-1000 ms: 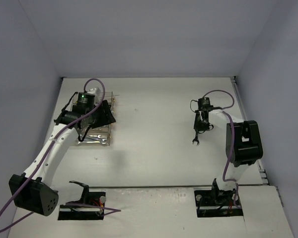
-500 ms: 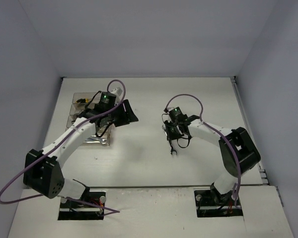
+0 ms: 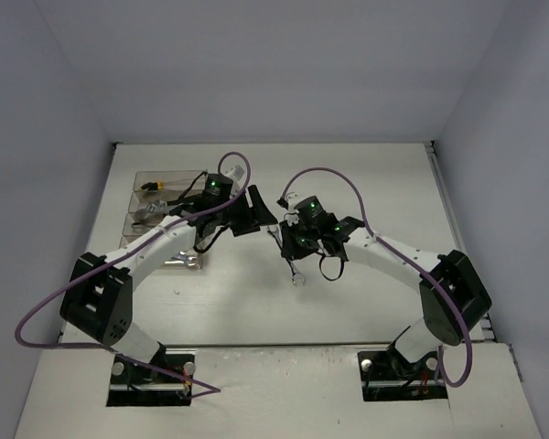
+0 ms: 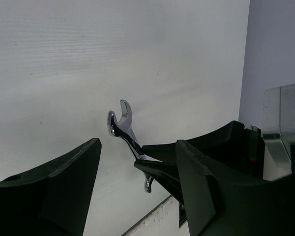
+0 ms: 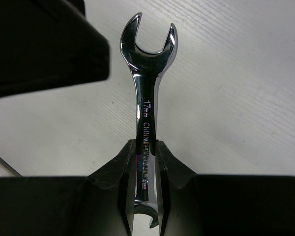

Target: Sort the tools into containers

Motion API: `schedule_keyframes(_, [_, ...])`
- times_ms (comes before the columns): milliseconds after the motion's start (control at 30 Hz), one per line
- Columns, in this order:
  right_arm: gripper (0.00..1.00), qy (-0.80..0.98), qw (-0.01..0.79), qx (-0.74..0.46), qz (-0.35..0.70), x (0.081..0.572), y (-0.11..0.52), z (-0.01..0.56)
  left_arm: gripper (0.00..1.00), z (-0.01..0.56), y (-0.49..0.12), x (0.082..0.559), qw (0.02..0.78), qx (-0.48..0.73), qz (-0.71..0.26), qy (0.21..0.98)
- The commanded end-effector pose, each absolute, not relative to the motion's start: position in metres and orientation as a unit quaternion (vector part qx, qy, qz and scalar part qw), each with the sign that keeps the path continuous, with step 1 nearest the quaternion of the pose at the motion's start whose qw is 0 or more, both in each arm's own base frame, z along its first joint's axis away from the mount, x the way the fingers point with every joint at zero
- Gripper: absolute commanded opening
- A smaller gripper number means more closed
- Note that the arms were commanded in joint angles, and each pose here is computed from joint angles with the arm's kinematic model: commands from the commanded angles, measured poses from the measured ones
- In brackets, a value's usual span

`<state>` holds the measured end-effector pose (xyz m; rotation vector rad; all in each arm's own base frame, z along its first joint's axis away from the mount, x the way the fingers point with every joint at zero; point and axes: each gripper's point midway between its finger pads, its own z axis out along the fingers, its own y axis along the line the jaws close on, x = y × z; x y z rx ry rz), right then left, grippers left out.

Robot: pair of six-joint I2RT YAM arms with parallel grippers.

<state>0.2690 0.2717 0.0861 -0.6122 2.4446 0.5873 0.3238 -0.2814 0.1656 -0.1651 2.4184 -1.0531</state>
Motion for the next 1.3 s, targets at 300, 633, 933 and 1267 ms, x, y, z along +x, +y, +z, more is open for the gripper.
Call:
schedule_keyframes(300, [0.0, 0.85, 0.358, -0.24, 0.303, 0.282, 0.309, 0.162, 0.59, 0.182, -0.306, 0.332, 0.261, -0.05, -0.418, 0.869])
schedule_keyframes(633, [0.0, 0.841, 0.363, -0.245, 0.317, 0.28, 0.315, 0.169, 0.2, 0.185, -0.32, 0.338, 0.257, -0.048, -0.448, 0.855])
schedule_keyframes(933, [0.28, 0.837, 0.376, -0.244, 0.314, 0.282, 0.312, 0.177, 0.0, 0.185, -0.31, 0.334, 0.263, -0.069, -0.452, 0.849])
schedule_keyframes(1267, [0.61, 0.825, 0.429, -0.21, 0.302, 0.295, 0.28, 0.209, 0.0, 0.207, -0.156, 0.353, 0.347, -0.233, -0.381, 0.825])
